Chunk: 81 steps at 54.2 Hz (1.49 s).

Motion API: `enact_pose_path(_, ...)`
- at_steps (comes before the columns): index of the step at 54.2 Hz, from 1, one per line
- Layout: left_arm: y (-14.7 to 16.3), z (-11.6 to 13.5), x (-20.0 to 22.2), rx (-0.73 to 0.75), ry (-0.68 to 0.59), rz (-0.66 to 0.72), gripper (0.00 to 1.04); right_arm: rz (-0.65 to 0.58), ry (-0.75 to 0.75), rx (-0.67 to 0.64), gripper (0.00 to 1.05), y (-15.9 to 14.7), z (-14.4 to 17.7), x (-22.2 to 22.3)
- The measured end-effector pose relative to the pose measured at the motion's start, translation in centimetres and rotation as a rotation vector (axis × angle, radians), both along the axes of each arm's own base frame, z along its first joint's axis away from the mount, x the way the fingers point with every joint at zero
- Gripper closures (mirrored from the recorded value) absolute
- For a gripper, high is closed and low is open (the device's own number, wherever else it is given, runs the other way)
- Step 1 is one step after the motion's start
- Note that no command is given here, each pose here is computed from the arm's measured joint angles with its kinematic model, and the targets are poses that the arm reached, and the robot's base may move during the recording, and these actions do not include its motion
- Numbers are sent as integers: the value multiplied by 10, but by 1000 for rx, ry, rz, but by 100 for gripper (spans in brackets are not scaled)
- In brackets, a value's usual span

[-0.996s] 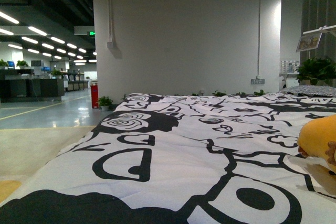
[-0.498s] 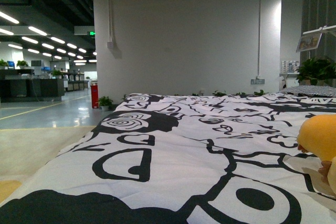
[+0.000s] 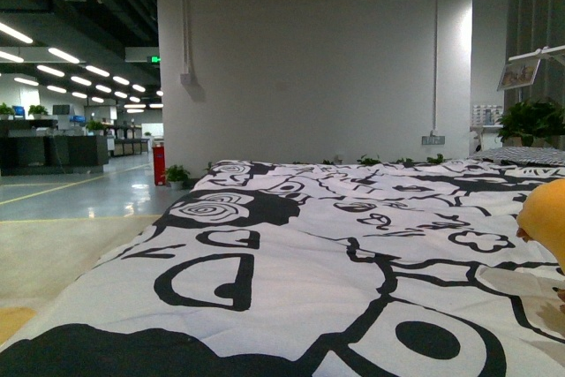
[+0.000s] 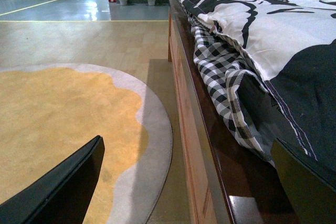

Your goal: Put away toys

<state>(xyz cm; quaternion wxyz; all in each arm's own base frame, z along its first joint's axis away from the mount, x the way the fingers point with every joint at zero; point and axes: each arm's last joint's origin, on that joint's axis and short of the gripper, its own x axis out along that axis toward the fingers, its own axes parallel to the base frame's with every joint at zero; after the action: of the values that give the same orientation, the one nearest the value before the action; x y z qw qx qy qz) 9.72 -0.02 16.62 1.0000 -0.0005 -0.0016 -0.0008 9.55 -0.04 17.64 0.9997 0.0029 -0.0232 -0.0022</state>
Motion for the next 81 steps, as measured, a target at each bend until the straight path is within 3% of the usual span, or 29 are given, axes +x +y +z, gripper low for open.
enact_pose_path(81,0,0,0,0,0,6,6,15,31,-1,99,1,-8,1)
